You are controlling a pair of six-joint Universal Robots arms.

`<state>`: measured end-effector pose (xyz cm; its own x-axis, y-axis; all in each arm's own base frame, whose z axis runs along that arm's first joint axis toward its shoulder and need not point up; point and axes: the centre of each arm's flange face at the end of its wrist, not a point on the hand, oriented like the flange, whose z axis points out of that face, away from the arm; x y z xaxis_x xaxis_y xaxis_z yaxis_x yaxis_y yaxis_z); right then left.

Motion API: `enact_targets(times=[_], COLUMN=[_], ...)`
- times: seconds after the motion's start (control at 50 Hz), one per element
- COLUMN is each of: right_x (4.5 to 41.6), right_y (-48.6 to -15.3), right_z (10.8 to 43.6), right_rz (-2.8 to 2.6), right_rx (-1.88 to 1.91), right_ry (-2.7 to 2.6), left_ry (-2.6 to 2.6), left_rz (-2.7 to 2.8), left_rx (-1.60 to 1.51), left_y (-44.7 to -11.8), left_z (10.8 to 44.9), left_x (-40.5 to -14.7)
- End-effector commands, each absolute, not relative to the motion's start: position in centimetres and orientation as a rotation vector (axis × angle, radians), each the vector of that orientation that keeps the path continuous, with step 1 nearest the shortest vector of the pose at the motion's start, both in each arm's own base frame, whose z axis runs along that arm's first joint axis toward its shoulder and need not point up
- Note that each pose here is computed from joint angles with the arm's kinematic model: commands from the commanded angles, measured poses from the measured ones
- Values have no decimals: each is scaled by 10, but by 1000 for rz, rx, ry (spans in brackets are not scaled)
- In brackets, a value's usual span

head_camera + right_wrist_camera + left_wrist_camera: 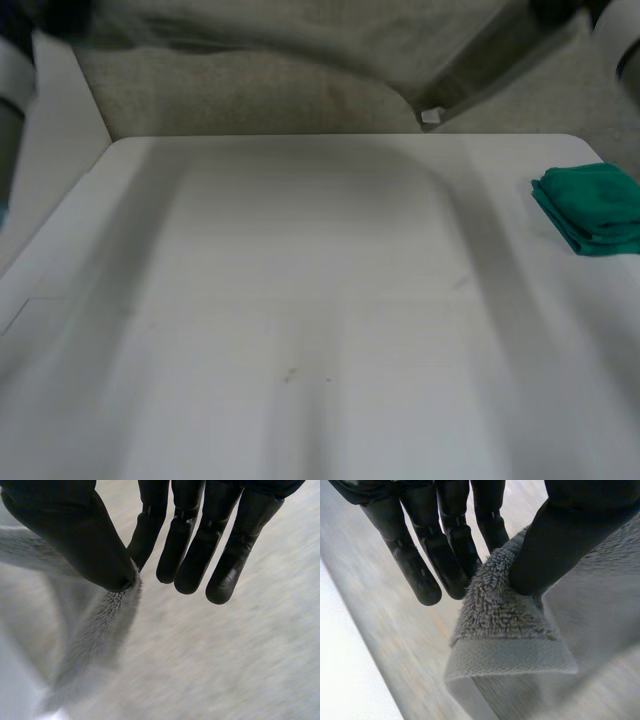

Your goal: Fold the laundry.

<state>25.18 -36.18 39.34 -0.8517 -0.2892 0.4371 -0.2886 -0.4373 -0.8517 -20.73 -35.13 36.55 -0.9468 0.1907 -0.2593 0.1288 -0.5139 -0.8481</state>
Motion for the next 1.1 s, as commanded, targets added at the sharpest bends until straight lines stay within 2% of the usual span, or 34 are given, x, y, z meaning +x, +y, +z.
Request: enact_targets(times=[0.02,0.04,0.06,0.12,0.18,0.24,0.34,0.44,0.62,1.1], right_x=[246,240,238,232,228,221,207,204,199,187], right_y=[-330,-325,-321,-305,-292,-287,-291,-292,-289,-302], right_z=[281,260,250,210,172,152,145,145,138,124], right_rz=[-2066,-1987,-1947,-1781,-1610,-1521,-1498,-1501,-1492,-1521], right_rx=[-1122,-1159,-1181,-1257,-1313,-1330,-1281,-1267,-1250,-1230], right_ry=[1954,2011,2037,2131,2217,2267,2329,2343,2354,2383], left_ry=[-1895,-1930,-2011,-2133,-2234,-2279,-2296,-2271,-2296,-2285], left_rz=[2337,2306,2226,2123,2061,2031,2014,2053,2041,2063], left_rx=[-611,-615,-621,-632,-651,-667,-681,-681,-664,-650], left_y=[-335,-334,-332,-326,-322,-319,-314,-313,-313,-330], left_z=[261,251,227,199,185,180,183,195,194,196], left_x=[-200,-199,-198,-192,-180,-176,-176,-175,-170,-170])
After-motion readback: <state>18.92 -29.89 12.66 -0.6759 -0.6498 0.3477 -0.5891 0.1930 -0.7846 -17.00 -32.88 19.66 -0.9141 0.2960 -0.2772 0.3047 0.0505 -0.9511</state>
